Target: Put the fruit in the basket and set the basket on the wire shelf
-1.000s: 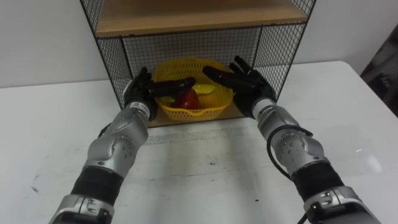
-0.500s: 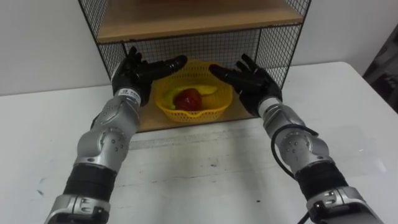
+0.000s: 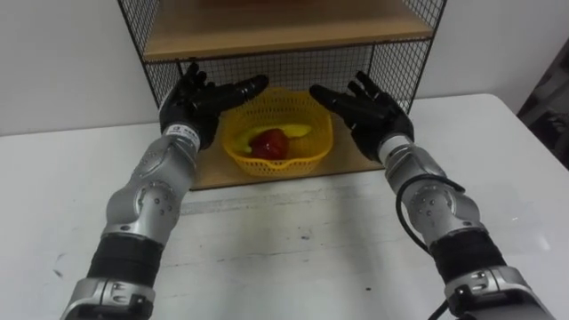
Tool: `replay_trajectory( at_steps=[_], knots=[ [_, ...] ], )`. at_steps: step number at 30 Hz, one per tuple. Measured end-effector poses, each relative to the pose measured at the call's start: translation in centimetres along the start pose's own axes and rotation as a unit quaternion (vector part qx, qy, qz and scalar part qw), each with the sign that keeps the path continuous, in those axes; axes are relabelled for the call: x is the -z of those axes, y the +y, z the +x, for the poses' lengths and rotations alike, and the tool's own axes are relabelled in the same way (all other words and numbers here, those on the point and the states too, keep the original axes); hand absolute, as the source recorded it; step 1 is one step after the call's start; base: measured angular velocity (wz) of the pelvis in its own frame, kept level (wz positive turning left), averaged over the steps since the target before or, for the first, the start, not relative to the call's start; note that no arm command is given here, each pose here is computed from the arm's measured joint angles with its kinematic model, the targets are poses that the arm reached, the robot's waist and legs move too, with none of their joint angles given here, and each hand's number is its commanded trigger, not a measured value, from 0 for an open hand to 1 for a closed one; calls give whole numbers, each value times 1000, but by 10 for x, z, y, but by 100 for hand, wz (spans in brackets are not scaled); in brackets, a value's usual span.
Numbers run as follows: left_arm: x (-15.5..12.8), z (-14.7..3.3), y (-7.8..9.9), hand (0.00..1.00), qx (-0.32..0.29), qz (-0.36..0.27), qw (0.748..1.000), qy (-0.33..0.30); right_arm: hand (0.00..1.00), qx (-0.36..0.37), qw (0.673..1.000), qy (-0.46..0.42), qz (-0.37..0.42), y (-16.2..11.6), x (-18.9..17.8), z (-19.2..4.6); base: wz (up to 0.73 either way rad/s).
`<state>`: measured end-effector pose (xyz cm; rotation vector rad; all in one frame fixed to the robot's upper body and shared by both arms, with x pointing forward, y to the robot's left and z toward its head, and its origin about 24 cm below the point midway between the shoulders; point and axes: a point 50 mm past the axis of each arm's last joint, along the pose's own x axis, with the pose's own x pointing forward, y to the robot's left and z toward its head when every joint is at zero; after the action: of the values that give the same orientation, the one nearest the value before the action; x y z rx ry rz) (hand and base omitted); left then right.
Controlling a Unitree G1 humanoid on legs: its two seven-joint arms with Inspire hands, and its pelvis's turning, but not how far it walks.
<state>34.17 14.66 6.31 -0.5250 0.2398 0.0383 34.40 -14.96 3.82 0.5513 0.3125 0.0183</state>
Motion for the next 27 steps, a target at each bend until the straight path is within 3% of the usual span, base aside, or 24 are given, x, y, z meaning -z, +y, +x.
replay_trajectory(
  at_steps=[5,9,16,22,27],
  knots=[
    [-2,0,4,0,2,9,1000,0,0,-1,1000,-3,-9,1,-2,0,-2],
    [-4,-1,5,0,9,33,999,-4,0,-12,996,-43,-72,4,-16,-8,0],
    [-3,-16,6,0,18,93,995,-32,0,-24,990,-66,-120,-2,-13,-27,-1],
    [2,-34,14,0,20,87,995,-42,0,-26,985,-78,-152,-8,-13,-39,-7],
    [6,-37,18,0,12,98,994,-40,0,-38,976,-102,-188,-4,-19,-49,0]
  ],
)
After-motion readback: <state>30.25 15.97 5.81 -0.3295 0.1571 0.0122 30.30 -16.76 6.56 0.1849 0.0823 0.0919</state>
